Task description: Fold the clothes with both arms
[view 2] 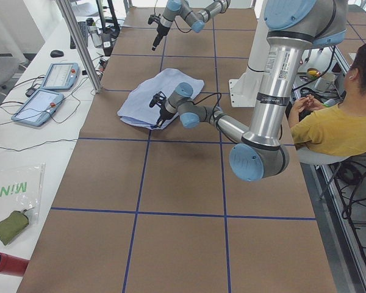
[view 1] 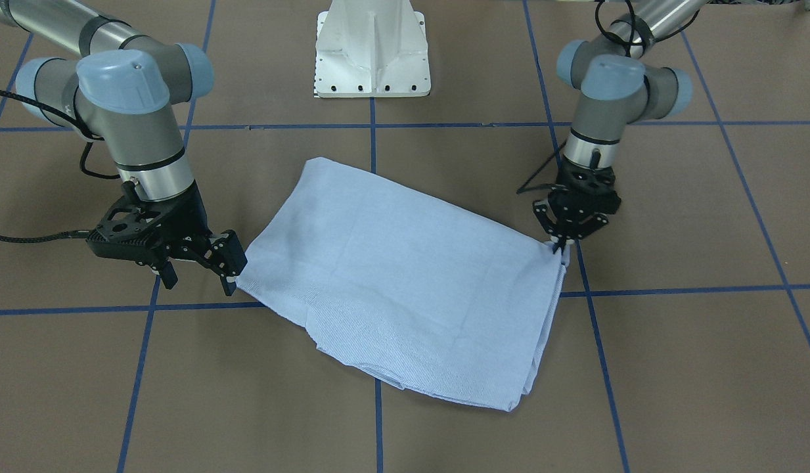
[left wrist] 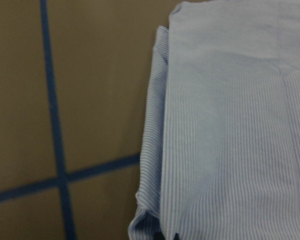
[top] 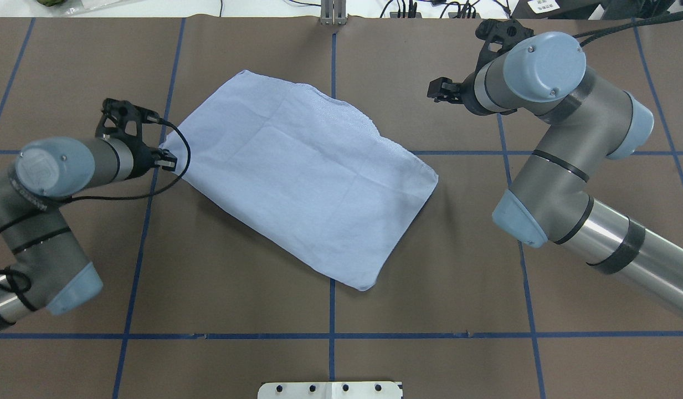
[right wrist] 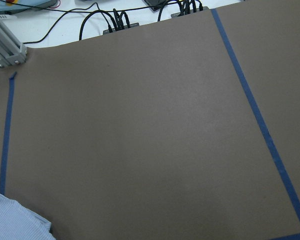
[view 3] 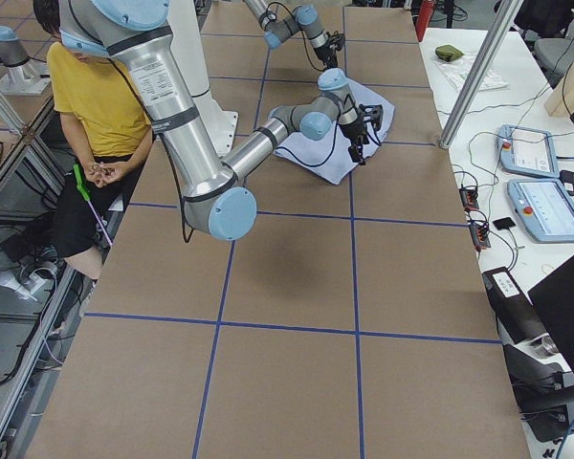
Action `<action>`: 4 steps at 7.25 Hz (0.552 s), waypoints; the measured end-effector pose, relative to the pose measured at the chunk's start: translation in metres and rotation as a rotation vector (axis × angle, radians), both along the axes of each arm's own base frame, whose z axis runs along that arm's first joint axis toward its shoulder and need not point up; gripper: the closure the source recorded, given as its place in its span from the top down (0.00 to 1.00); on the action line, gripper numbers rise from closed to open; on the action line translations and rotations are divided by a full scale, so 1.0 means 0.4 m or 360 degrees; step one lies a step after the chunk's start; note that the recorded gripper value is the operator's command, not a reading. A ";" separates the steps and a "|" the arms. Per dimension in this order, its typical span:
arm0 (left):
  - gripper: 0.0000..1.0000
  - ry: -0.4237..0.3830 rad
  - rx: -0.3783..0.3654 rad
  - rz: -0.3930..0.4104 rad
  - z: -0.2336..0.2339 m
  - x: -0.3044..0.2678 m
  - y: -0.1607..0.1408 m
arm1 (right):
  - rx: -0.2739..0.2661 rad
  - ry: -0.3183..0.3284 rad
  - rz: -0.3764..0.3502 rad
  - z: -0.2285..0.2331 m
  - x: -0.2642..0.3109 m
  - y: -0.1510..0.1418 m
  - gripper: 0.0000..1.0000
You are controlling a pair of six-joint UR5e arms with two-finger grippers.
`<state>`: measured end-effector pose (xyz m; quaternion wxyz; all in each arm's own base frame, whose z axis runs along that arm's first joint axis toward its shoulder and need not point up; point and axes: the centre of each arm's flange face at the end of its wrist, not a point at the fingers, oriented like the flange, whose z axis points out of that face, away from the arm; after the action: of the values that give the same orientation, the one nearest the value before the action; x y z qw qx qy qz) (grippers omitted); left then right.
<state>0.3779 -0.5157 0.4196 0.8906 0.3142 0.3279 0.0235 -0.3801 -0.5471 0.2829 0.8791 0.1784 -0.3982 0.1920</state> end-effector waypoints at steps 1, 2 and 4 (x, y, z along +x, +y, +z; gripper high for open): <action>0.00 -0.0076 0.0027 -0.0056 0.015 -0.013 -0.141 | -0.0003 -0.0031 0.0003 -0.018 -0.009 0.017 1.00; 0.00 -0.0096 0.0047 -0.0101 0.021 0.009 -0.268 | -0.0008 -0.0059 0.0007 -0.038 -0.022 0.035 1.00; 0.00 -0.0099 0.0065 -0.0160 -0.028 0.073 -0.465 | -0.0007 -0.0107 0.0012 -0.074 -0.043 0.072 1.00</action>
<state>0.4070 -0.7017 0.4083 0.8938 0.3477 0.2833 -0.0049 -0.3974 -0.5182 0.2532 0.8648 0.1713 -0.4265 0.2022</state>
